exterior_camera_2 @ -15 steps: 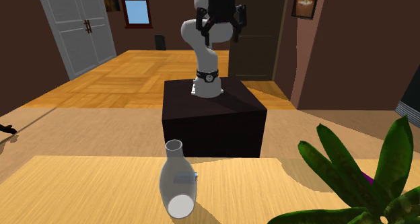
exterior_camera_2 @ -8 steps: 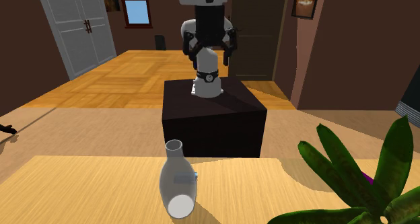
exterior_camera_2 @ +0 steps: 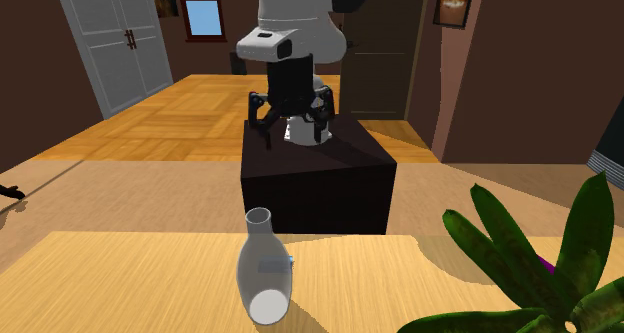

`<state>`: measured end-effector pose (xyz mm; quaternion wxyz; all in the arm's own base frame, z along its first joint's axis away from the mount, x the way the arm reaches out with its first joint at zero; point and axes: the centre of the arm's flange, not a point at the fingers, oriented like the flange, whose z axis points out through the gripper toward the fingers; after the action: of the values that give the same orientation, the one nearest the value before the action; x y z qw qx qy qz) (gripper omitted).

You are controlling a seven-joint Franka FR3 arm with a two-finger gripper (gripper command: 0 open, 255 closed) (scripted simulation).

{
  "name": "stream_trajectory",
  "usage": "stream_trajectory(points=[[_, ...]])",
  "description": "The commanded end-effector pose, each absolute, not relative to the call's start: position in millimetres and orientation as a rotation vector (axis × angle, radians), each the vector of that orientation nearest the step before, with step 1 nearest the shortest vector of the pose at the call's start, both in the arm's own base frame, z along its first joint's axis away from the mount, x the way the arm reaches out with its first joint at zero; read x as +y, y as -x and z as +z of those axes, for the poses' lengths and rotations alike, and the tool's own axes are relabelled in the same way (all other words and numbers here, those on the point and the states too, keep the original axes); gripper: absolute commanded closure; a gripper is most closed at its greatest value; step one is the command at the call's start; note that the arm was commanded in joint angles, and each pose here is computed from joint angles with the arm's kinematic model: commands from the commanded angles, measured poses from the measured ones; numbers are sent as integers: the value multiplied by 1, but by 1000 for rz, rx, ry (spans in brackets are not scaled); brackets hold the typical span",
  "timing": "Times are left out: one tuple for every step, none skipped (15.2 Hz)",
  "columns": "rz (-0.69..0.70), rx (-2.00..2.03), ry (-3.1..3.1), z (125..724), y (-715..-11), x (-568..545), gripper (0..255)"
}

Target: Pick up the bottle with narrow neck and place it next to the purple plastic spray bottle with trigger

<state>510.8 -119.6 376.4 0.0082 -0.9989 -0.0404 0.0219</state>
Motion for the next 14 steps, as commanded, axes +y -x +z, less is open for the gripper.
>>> stream_trajectory(points=[[65, -119, 3127, 358, -527, -134, 0], [63, -115, 3130, 350, -535, -140, 0], [62, -111, 3132, 342, -543, -147, 0], [60, -107, 3134, 334, -550, -153, 0], [59, -103, 3136, 326, -558, -160, 0], [57, -99, 3139, 318, -566, -166, 0], [56, -95, 3141, 310, -574, -173, 0], [54, -91, 3143, 302, -581, -180, 0], [53, -87, 3145, 294, -589, -186, 0], [51, -84, 3147, 288, -594, -191, 0], [51, -84, 3147, 283, -594, -191, 0], [51, -84, 3147, 277, -594, -191, 0], [51, -84, 3147, 272, -594, -191, 0], [51, -84, 3147, 267, -594, -191, 0]])
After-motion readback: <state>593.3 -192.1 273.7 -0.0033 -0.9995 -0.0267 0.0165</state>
